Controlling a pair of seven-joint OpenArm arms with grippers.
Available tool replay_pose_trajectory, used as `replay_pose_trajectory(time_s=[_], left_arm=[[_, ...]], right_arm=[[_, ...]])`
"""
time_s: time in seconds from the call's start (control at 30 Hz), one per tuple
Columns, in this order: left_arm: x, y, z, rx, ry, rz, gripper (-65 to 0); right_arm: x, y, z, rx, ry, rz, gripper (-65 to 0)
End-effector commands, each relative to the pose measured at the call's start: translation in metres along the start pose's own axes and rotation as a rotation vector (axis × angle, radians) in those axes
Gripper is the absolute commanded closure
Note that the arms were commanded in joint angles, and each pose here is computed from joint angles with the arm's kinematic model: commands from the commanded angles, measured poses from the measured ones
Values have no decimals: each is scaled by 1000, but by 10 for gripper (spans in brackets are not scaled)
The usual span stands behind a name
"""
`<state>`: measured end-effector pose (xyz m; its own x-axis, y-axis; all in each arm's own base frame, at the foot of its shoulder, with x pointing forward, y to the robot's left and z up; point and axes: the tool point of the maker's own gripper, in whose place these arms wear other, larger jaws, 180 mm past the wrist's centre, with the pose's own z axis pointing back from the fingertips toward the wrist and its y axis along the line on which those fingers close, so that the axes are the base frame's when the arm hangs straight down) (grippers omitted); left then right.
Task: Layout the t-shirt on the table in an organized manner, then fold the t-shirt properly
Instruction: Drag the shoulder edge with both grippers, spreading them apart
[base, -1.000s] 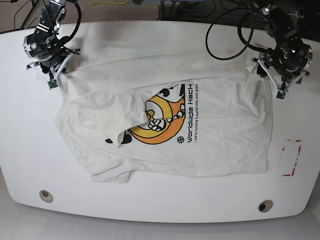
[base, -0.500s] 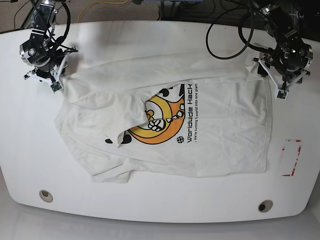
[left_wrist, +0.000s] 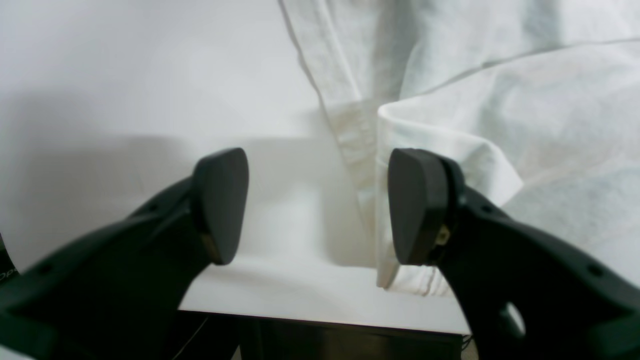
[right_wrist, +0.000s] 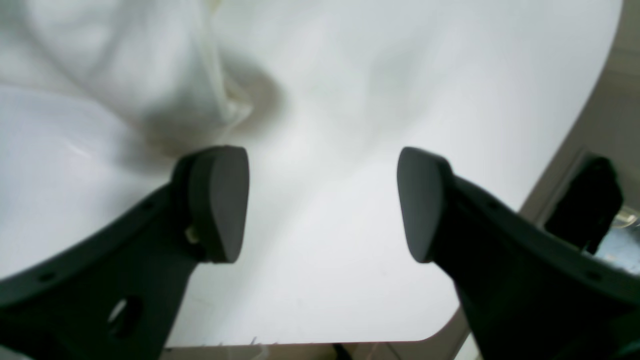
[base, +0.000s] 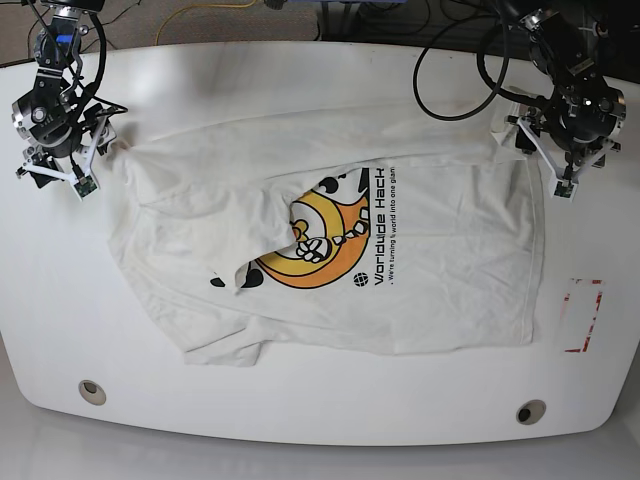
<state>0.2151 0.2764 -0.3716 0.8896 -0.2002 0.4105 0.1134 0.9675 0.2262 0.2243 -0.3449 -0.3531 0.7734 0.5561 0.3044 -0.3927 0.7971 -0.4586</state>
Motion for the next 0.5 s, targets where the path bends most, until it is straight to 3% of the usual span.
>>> replay_pose_trajectory(time_s=[0.0,0.23,0.47], left_arm=[[14,6,5,17,-46,-6,-407],[18,5,6,19,-55,-8,-407],[33,-12,11,-3,-90,-76,-407]], right_arm=[[20,-18,17,-67,-61,33,-445],[32,-27,41,-134,-50,67,-445],[47,-13,36,-109,-74,-34,-444]])
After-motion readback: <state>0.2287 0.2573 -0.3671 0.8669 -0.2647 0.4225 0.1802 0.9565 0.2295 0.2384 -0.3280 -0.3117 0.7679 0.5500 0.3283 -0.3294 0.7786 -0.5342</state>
